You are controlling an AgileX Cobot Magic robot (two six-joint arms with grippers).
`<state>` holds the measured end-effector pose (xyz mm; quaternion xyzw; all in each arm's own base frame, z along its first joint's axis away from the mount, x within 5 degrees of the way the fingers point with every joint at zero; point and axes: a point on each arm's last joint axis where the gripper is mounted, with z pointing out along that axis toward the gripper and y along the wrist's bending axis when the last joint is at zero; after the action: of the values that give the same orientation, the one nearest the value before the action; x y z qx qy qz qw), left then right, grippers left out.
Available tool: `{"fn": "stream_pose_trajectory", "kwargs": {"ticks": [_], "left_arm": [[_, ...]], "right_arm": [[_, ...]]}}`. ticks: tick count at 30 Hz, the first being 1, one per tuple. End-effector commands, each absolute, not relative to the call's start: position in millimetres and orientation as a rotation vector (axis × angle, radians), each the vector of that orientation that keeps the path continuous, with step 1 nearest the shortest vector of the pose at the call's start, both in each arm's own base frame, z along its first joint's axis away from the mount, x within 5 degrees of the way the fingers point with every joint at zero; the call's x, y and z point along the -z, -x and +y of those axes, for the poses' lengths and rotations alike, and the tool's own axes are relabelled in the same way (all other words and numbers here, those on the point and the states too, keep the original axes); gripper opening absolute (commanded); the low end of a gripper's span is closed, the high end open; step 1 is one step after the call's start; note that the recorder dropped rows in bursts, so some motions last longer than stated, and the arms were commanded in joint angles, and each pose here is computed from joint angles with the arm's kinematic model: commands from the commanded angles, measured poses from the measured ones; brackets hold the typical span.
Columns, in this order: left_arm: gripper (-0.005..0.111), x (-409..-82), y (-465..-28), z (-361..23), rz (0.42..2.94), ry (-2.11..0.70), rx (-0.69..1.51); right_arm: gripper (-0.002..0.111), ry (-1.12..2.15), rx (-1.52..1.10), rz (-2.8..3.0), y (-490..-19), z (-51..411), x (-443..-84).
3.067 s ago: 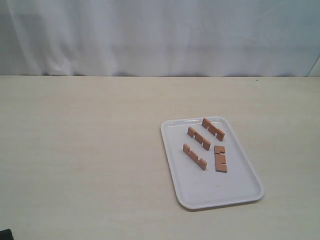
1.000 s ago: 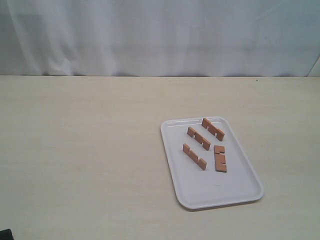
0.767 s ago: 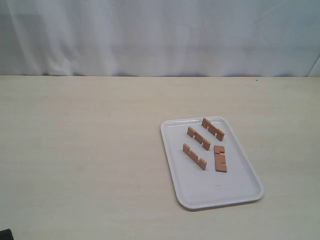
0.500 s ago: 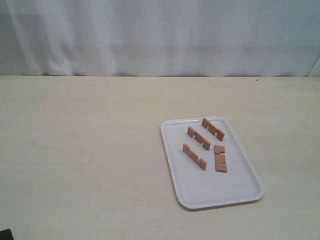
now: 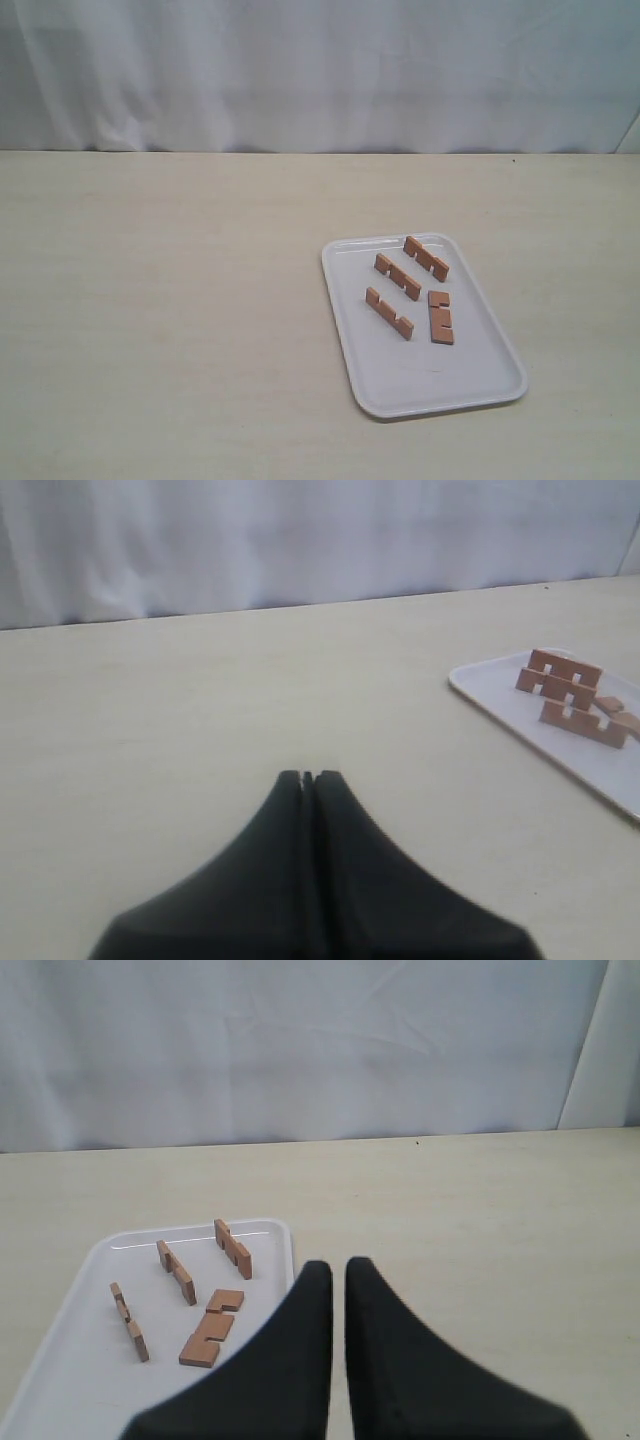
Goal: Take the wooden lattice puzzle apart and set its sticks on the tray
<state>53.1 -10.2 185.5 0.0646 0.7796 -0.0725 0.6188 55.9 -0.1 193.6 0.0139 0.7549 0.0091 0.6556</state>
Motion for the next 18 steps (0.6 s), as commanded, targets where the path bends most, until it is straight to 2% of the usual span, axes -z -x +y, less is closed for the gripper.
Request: {"fn": "stream_pose_trajectory", "kwargs": {"ticks": [1, 15, 18], "left_arm": [[0.0, -185.3, -53.4, -9.3, 1.791, -0.123, 0.16], [0.0, -185.3, -53.4, -9.3, 1.791, -0.124, 0.159], [0.0, -191.1, -54.5, -9.7, 1.726, -0.121, 0.167]], "right_arm": [[0.004, -0.038, -0.019, 1.712, -55.6, -0.4, -192.4], [0.004, -0.038, -0.019, 1.712, -55.6, -0.4, -192.4], [0.004, -0.038, -0.019, 1.712, -55.6, -0.4, -192.4]]}}
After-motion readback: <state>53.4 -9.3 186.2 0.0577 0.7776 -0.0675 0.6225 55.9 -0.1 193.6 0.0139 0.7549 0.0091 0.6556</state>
